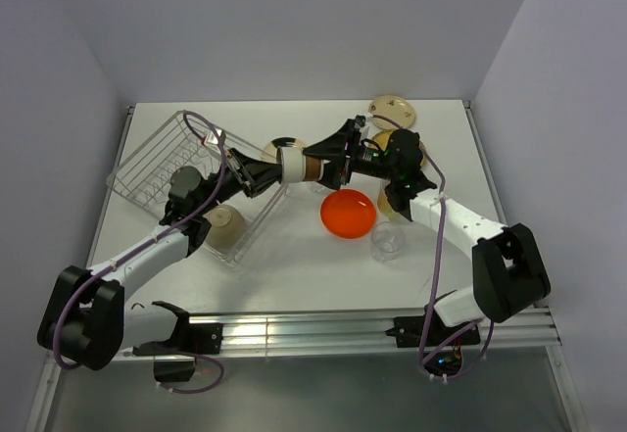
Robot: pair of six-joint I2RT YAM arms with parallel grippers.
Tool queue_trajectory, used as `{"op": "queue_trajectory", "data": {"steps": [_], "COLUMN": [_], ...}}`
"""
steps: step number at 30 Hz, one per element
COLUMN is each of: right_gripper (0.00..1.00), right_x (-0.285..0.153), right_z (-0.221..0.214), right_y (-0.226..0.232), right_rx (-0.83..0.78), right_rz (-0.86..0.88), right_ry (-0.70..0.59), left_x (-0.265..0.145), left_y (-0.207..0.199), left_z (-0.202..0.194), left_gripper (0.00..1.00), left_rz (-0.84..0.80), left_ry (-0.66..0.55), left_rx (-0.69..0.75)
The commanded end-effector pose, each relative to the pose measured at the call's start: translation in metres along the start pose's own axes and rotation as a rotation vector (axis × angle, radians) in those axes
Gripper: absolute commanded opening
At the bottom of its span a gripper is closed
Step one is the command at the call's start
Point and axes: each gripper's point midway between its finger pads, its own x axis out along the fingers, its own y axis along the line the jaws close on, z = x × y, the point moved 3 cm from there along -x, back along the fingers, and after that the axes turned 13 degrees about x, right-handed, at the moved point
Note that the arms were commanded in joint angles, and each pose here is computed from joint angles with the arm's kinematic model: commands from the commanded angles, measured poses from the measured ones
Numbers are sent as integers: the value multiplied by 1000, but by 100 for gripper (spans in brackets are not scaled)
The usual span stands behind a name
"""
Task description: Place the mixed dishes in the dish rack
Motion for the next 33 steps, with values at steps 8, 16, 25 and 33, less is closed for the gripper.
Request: {"op": "queue_trajectory", "data": {"steps": [8, 16, 25, 33], "right_gripper": [16, 13, 9, 9], "right_x": [-7, -12, -9, 2], "right_z": [0, 5, 3, 16], "right_y": [23, 31, 30, 24], "right_rx": [-171, -285, -483, -640], "right_rz": [110, 140, 109, 1], "right_ry": [42, 60, 126, 131], "left_x": [-3, -18, -50, -94], "left_y": [-11, -20, -18, -16], "left_z": [3, 13, 30, 40], "left_gripper": [59, 82, 89, 91], "left_rz": [-20, 38, 243, 501], "left_ry": [-10, -57, -135, -219], "left_rx": [52, 131, 293, 448]}}
